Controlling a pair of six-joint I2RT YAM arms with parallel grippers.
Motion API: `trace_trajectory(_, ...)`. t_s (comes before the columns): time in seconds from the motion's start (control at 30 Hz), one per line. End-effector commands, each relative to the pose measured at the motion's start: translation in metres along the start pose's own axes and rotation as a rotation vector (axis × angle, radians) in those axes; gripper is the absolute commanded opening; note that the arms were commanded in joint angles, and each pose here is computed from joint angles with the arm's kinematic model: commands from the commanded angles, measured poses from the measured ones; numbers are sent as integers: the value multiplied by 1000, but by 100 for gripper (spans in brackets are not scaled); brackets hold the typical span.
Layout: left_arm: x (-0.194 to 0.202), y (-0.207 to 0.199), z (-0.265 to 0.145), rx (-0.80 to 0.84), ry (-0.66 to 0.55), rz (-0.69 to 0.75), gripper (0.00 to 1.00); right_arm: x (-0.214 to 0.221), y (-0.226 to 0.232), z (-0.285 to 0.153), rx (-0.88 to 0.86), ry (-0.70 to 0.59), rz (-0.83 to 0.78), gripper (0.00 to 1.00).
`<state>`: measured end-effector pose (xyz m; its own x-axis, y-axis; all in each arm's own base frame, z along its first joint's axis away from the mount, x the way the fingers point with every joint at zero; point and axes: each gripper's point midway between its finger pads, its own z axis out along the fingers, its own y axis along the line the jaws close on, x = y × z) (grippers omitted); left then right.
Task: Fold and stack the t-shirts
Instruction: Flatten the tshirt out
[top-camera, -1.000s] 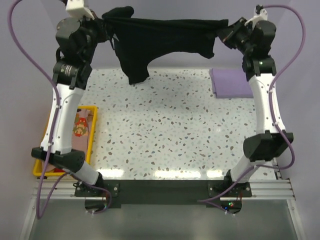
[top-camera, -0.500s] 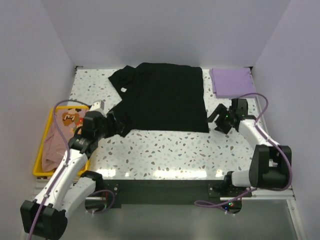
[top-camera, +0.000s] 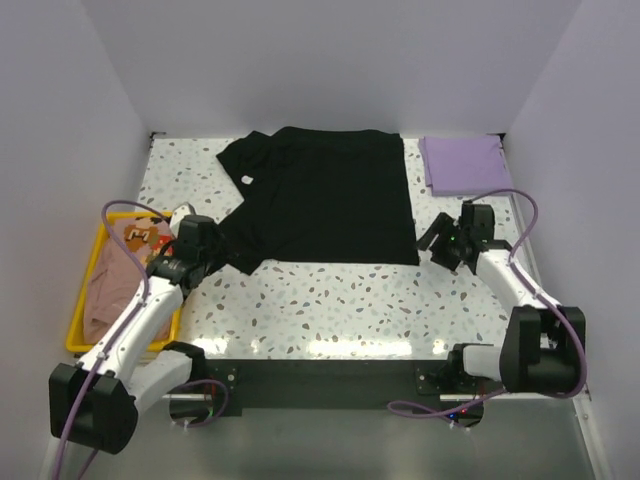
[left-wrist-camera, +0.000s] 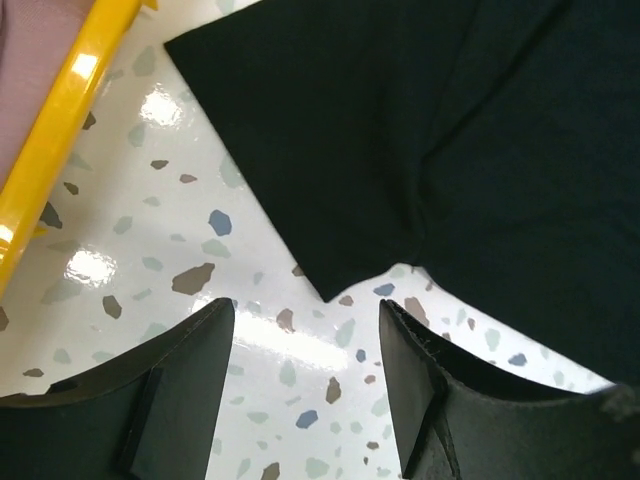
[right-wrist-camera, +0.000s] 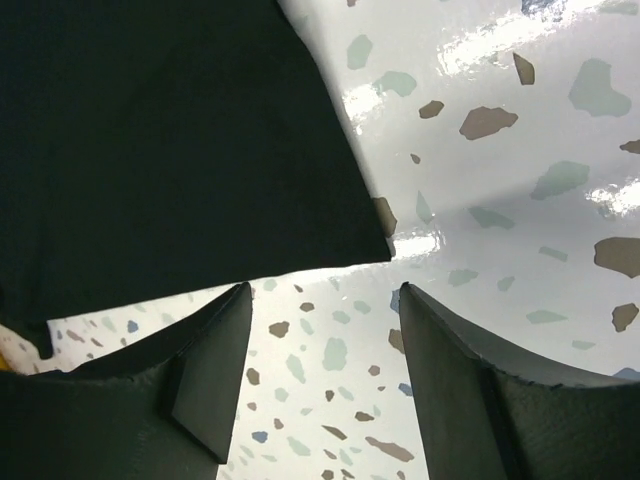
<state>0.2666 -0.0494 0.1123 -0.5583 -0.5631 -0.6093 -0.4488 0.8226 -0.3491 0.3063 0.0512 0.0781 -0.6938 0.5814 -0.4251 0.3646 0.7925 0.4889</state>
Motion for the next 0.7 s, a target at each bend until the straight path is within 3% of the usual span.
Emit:
trace_trajectory(0.0,-18,1,13,-60,-75,-56,64,-10,-4,13,32,-44,-42,64)
trace_trajectory(0.17,-14,11,41,-161,-65,-66,64,-1,3,28,41,-20,-87,62)
trace_trajectory(0.4,-70,5,61,-313,-185,5,64,4,11,31,30,-12,-114,60)
trace_trajectory(0.67,-81,9,104,-424,-124,26,64,5,21,23,-18,-6,-131,60)
